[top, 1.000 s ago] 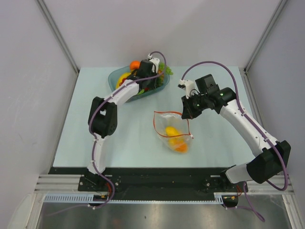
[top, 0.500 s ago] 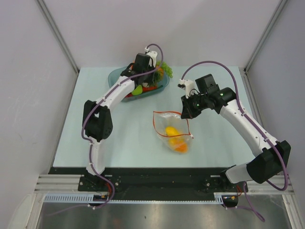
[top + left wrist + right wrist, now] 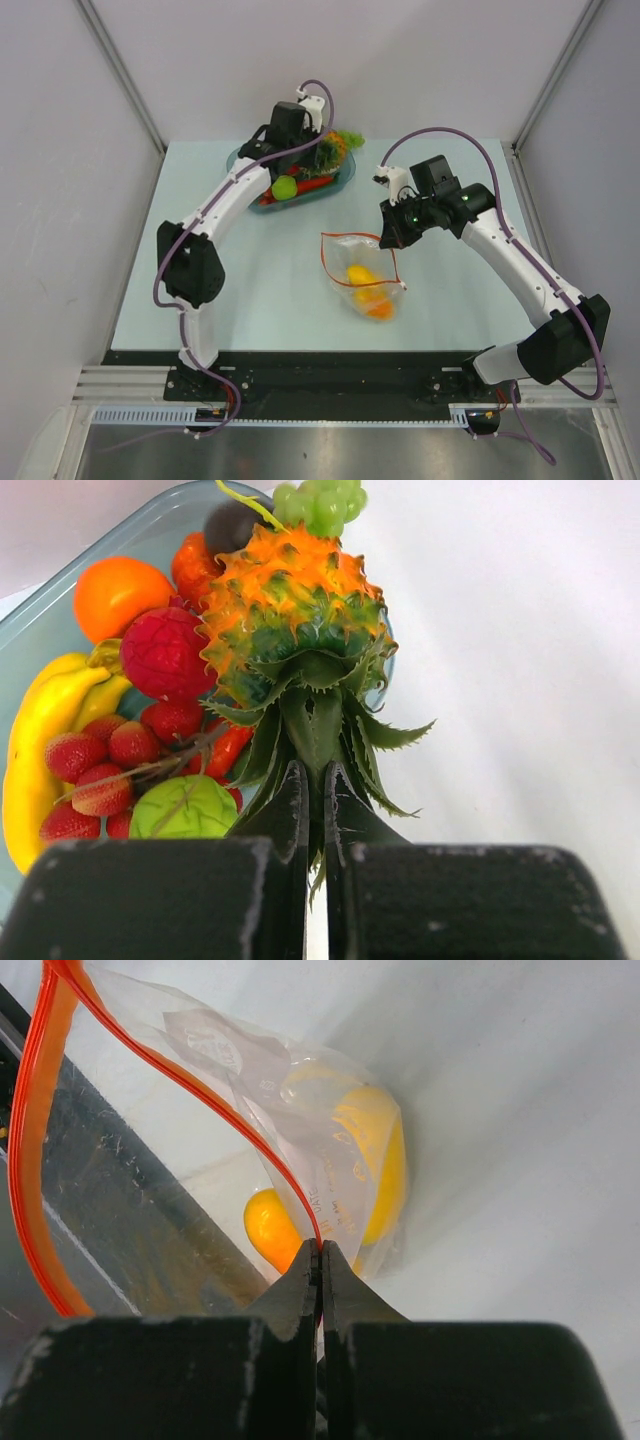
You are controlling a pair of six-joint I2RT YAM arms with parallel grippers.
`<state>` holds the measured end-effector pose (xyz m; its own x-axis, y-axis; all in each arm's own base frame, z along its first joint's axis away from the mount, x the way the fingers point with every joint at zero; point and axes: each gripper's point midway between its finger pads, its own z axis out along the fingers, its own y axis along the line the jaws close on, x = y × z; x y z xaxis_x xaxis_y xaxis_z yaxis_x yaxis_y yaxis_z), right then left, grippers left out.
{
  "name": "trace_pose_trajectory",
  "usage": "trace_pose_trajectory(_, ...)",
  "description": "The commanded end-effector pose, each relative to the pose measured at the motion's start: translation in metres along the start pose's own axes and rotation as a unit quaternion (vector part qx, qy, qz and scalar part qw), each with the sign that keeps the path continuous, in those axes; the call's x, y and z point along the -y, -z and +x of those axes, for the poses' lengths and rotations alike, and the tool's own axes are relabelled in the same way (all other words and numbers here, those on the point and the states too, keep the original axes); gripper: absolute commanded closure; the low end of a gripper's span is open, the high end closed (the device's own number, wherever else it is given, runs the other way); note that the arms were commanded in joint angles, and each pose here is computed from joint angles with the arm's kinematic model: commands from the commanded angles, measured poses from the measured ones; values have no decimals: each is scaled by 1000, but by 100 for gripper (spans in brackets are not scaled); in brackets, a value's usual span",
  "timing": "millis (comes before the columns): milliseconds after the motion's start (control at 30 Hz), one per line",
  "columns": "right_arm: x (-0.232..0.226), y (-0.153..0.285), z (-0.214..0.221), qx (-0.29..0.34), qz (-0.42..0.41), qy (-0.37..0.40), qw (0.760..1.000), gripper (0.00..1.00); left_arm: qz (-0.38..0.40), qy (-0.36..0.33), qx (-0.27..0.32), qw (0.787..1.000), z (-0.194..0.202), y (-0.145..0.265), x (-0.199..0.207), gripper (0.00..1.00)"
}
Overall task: Place the food in the zip-top bag and seal the zipper
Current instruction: Place the fake fruit in the zipper food storage bag.
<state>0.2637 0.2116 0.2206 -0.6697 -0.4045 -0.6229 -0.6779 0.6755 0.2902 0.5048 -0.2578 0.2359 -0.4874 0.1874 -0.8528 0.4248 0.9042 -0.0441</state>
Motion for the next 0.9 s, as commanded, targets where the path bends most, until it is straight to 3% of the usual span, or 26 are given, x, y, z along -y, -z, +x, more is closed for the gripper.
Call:
trace_pose_trajectory(0, -3, 7, -13, 27, -1, 7, 1000, 100, 40, 1, 95, 995, -64, 65, 18, 100)
trace_pose_trajectory(233, -4, 6, -15, 28, -3, 7, 1000, 100, 72, -22, 133, 988, -87, 119, 29, 100)
trace_pose_trajectory(567, -5, 5, -20, 30, -3, 10, 999, 100, 76, -88, 166, 979, -90, 189, 26, 100)
trace_pose_trajectory(733, -6, 7, -26, 37, -3, 8, 999, 100, 171, -126, 151, 965, -54, 237, 56, 100)
trace_pose_trajectory(867, -16, 10, -28, 41, -16, 11, 999, 100, 283, -190, 126, 932, -5, 290, 87, 100)
